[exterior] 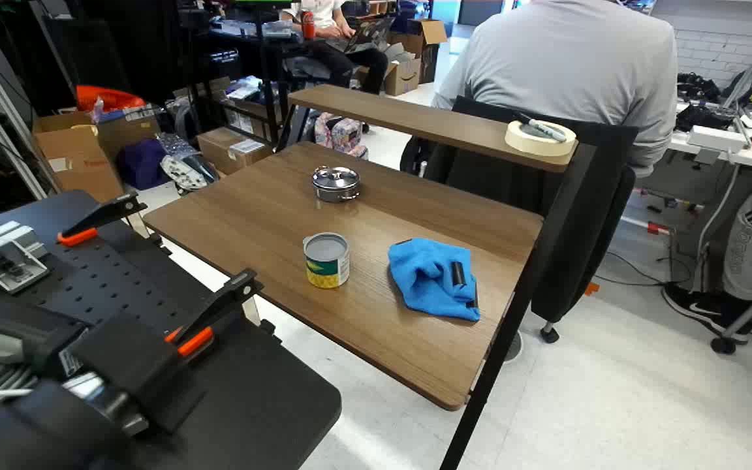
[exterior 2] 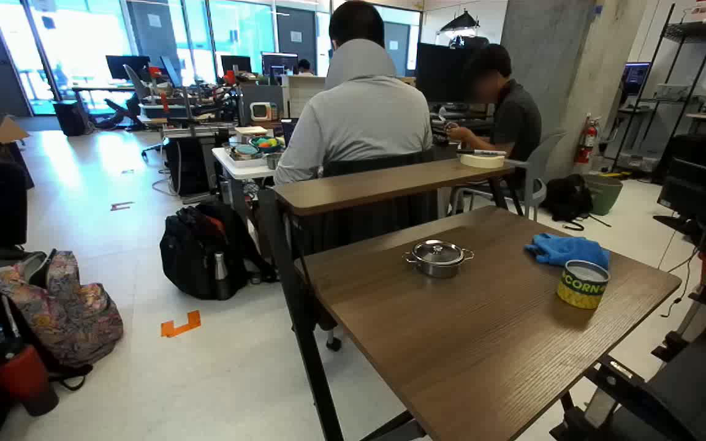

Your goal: Put the can on the right side of the pot

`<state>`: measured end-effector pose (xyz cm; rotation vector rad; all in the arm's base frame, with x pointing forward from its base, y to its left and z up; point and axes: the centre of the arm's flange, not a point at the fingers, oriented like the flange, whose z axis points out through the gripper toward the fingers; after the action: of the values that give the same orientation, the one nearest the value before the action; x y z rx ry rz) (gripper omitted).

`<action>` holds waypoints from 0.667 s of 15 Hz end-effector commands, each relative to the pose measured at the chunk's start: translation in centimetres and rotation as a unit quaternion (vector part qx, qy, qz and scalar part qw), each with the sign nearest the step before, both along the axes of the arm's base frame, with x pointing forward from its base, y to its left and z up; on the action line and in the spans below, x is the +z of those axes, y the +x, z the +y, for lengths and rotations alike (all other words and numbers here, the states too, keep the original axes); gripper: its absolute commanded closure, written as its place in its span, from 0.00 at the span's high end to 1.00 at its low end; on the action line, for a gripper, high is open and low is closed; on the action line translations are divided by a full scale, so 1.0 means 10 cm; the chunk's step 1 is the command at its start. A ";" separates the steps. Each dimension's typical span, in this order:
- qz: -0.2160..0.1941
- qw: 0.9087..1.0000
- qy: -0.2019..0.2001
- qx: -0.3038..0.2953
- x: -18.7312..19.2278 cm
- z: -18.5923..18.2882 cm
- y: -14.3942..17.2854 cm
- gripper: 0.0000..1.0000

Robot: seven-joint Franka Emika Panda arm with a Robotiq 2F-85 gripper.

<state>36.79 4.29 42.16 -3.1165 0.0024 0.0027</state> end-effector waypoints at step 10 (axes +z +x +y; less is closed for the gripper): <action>-0.006 1.000 0.009 -0.008 -0.10 -0.12 0.24 1.00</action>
<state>36.99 4.15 42.13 -3.1160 0.0073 -0.0123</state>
